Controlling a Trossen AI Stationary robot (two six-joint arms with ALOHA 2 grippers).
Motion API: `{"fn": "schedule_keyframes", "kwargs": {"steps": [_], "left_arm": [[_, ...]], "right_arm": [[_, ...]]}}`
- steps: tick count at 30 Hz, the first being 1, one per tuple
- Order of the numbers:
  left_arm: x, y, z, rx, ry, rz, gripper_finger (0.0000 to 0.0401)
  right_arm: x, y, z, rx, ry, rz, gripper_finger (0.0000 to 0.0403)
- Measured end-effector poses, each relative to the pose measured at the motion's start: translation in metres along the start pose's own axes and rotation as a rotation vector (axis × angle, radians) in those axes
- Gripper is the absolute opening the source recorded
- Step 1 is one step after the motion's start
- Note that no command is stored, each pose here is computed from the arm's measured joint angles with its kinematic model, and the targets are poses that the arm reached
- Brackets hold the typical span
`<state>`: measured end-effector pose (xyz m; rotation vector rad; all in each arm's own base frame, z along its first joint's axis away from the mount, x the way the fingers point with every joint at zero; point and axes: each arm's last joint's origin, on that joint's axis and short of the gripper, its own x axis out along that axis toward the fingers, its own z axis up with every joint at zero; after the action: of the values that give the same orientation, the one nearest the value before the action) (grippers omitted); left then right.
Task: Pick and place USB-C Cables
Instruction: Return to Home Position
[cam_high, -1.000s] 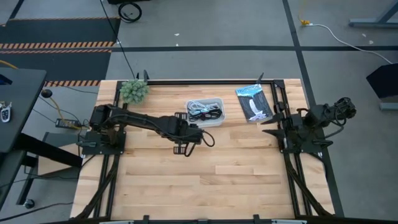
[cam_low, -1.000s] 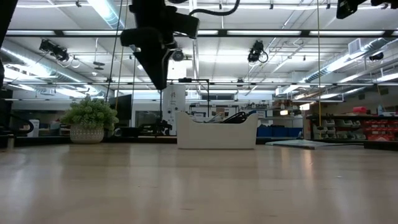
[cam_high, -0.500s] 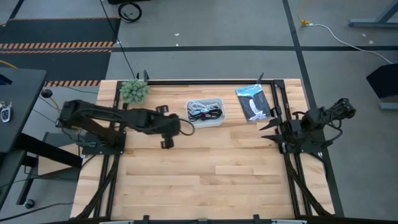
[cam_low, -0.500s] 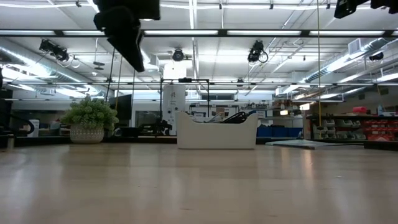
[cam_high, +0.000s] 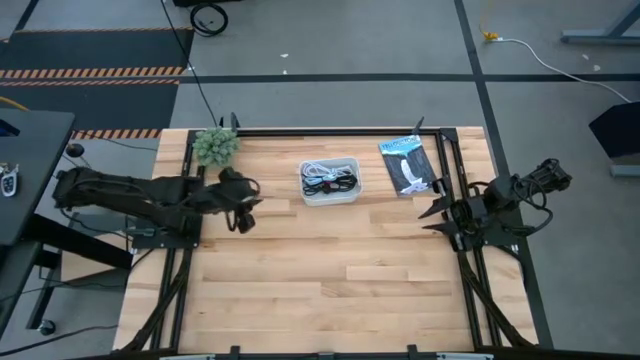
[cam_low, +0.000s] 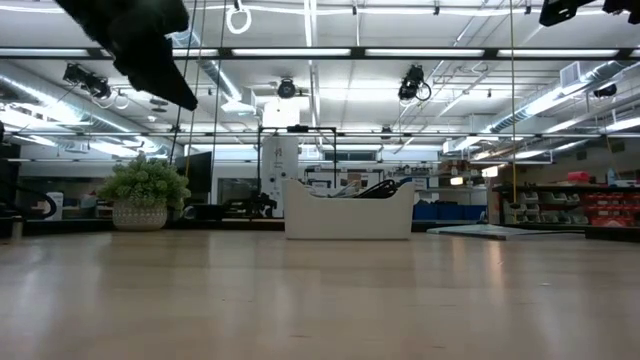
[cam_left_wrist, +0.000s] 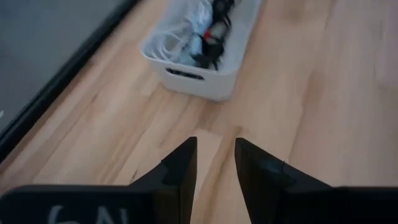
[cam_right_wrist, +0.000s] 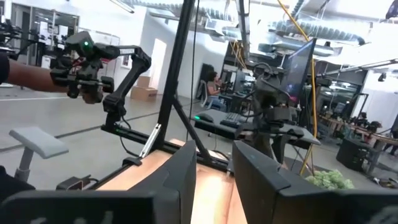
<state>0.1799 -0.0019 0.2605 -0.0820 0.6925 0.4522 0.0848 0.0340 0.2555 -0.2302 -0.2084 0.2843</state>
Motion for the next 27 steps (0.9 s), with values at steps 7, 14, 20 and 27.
{"fn": "schedule_keyframes", "kwargs": {"steps": [7,14,20,27], "left_arm": [[-0.006,0.012,-0.025,-0.16,-0.21,-0.016,0.0116],[0.002,0.018,-0.055,-0.233,-0.288,-0.045,0.0116],[0.009,0.021,-0.077,-0.301,-0.314,-0.065,0.0116],[0.02,0.02,-0.098,-0.356,-0.343,-0.095,0.0116]], "right_arm": [[0.002,-0.001,-0.009,-0.009,0.017,-0.04,0.0085],[0.002,-0.004,-0.012,0.004,0.027,-0.048,0.0071],[0.002,-0.005,-0.012,0.004,0.016,-0.009,0.0059],[0.003,-0.005,-0.024,0.011,0.026,-0.02,0.0045]]}}
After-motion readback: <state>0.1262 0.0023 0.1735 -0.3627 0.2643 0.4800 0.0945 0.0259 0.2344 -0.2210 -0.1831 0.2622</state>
